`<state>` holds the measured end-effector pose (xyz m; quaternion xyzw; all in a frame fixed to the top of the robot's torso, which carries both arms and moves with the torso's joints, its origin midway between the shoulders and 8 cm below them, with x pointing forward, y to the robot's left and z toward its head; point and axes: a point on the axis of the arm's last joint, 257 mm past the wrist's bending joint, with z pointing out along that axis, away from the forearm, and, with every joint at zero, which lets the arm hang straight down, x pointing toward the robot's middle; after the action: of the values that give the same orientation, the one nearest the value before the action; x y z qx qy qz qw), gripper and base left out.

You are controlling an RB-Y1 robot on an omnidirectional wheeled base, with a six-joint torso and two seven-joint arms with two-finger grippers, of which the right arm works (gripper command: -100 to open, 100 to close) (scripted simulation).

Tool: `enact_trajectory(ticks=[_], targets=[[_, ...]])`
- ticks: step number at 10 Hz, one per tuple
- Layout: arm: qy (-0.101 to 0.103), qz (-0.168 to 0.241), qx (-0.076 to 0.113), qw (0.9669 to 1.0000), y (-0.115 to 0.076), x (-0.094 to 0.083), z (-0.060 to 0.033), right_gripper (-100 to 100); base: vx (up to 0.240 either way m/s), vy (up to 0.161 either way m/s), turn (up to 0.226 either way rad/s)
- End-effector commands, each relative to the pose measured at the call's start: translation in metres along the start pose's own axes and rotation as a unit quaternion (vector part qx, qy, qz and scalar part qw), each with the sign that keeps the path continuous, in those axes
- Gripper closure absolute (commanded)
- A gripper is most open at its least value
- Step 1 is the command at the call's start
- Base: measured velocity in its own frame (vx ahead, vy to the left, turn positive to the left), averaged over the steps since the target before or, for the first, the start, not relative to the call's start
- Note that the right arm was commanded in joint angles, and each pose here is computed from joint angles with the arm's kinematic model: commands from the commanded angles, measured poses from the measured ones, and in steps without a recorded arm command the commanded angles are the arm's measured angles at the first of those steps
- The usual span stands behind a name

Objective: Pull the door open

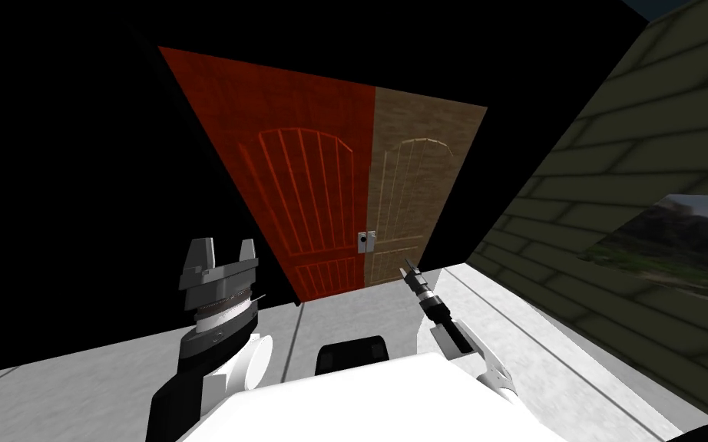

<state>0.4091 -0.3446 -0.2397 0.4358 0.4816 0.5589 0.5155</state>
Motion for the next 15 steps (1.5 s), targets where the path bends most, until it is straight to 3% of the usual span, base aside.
enact_trajectory(ticks=[1,9,11,12,15], targets=[[-0.001,0.001,0.017,0.9999,-0.012,-0.007,-0.0037,-100,0.184,0.11,0.002],[-0.006,0.004,0.073,0.9973,-0.052,-0.036,-0.014,-100,0.194,0.083,0.007],[-0.006,0.004,0.074,0.9972,-0.053,-0.037,-0.0138,-100,0.159,0.048,0.008],[-0.028,-0.005,0.085,0.996,-0.058,-0.058,-0.0194,-100,-0.046,-0.079,-0.044],[-0.063,-0.017,0.099,0.9929,-0.064,-0.092,-0.0259,-100,-0.14,-0.133,0.008]])
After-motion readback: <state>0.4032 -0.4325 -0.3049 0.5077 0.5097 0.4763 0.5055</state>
